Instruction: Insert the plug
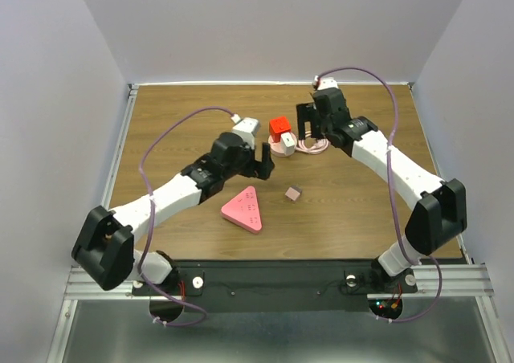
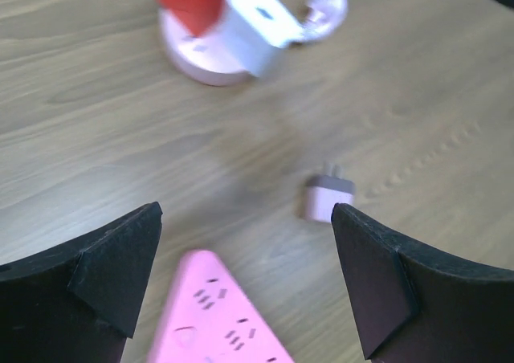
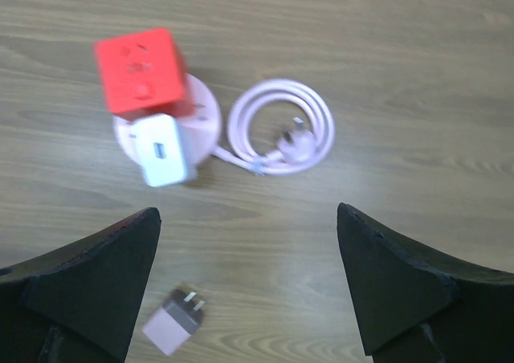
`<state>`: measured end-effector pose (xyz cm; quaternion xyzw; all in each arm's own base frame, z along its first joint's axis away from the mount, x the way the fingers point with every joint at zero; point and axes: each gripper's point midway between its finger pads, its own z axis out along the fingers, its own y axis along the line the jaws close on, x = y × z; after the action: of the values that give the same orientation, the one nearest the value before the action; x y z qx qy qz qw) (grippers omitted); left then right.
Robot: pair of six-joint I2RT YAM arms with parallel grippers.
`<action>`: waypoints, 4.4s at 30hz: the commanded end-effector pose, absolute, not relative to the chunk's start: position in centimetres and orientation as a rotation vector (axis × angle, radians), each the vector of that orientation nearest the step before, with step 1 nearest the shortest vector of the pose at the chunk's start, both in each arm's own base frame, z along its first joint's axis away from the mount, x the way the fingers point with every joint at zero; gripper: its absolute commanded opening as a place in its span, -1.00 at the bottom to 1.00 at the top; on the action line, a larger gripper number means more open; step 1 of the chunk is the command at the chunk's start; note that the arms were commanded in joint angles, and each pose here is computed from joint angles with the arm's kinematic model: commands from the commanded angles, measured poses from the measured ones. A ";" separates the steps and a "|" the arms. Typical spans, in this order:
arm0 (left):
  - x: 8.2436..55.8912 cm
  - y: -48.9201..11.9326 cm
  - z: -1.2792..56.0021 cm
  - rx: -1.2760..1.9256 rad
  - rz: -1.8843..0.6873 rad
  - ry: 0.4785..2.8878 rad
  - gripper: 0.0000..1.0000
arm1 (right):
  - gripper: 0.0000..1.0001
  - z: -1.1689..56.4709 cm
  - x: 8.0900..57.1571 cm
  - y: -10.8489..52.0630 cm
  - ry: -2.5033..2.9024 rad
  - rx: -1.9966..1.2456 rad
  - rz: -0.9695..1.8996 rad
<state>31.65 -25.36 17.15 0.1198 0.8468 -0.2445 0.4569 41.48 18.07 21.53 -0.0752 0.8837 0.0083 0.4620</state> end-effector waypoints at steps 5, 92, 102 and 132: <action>28.1 -33.7 14.1 0.665 -0.630 2.081 0.97 | 0.91 19.9 40.0 12.3 2.196 0.097 -0.029; 35.0 -35.5 28.9 -0.368 -1.505 1.807 -1.00 | 0.68 33.0 33.5 22.8 1.596 -0.048 0.631; 34.5 -34.5 30.1 -0.488 -1.597 1.723 -1.00 | 0.67 30.9 32.7 25.0 1.641 -0.085 0.606; 33.9 -34.3 30.9 -0.523 -1.694 1.684 -1.00 | 0.67 28.7 33.9 24.9 1.687 -0.110 0.484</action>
<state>34.98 -34.71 26.51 -0.2210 0.6908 -0.6070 0.3249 33.05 24.62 24.55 -0.0587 0.7762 0.2050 0.5933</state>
